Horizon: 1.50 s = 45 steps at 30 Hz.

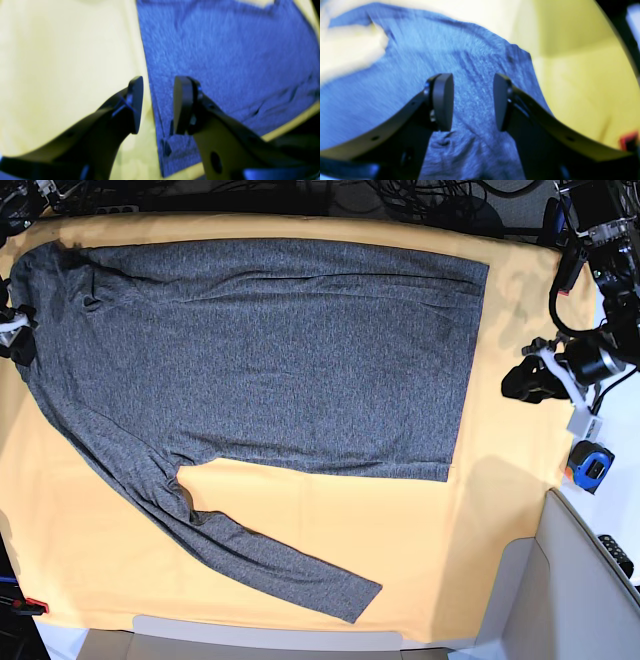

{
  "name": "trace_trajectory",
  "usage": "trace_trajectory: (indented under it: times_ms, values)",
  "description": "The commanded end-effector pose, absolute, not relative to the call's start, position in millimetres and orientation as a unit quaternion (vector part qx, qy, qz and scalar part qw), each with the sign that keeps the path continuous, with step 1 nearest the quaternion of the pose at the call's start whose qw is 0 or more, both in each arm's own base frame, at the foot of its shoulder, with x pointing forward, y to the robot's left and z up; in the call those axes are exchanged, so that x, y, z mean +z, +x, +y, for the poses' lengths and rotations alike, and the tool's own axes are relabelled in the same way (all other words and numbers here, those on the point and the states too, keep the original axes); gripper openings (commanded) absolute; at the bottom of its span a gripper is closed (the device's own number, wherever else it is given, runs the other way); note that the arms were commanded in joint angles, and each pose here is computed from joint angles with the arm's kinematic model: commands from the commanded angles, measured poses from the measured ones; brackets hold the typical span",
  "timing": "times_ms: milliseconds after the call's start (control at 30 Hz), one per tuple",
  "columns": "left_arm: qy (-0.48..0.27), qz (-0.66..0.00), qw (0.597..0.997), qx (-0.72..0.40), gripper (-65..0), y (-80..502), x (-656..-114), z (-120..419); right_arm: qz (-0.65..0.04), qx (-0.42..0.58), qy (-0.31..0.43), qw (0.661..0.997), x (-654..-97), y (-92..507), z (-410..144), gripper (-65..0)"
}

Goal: Fold the T-shirt properly
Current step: 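Move both grippers down to the shirt's hem-side edge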

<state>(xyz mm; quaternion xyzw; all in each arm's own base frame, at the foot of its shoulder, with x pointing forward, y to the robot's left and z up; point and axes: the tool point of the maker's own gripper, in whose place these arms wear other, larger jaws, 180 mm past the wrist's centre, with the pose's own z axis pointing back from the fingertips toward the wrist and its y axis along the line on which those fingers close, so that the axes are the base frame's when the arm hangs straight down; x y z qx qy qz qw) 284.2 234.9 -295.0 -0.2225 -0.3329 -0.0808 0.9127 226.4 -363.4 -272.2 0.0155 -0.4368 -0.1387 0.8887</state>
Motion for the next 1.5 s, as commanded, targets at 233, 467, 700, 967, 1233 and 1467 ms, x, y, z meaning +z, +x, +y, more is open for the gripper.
trace_trajectory:
  times_ms: [233, 467, 700, 967, 1233, 1467]
  values:
    - [-0.253, -0.337, 0.902, -0.096, -44.3, 320, -288, 221, -0.423, 0.066, -0.155, 0.890, -240, 294, -364, -39.6]
    - [-0.279, -0.361, 0.889, -0.045, -44.3, 340, -295, 226, -0.425, 0.136, -0.179, 0.877, -256, 353, -348, -39.6]
    - [-0.302, -0.371, 0.878, 0.015, -44.3, 366, -302, 242, -0.423, 0.081, -0.108, 0.896, -279, 398, -353, -39.6]
    - [-0.341, -0.335, 0.878, 0.014, -44.2, 406, -327, 199, -0.428, 0.079, -0.096, 0.895, -278, 407, -346, -39.6]
    - [-0.365, -0.318, 0.875, 0.025, -42.2, 436, -338, 168, -0.425, 0.075, -0.090, 0.898, -284, 405, -343, -39.6]
    - [-0.369, -0.310, 0.875, 0.046, -42.0, 437, -358, 157, -0.425, 0.074, -0.082, 0.898, -287, 406, -337, -39.6]
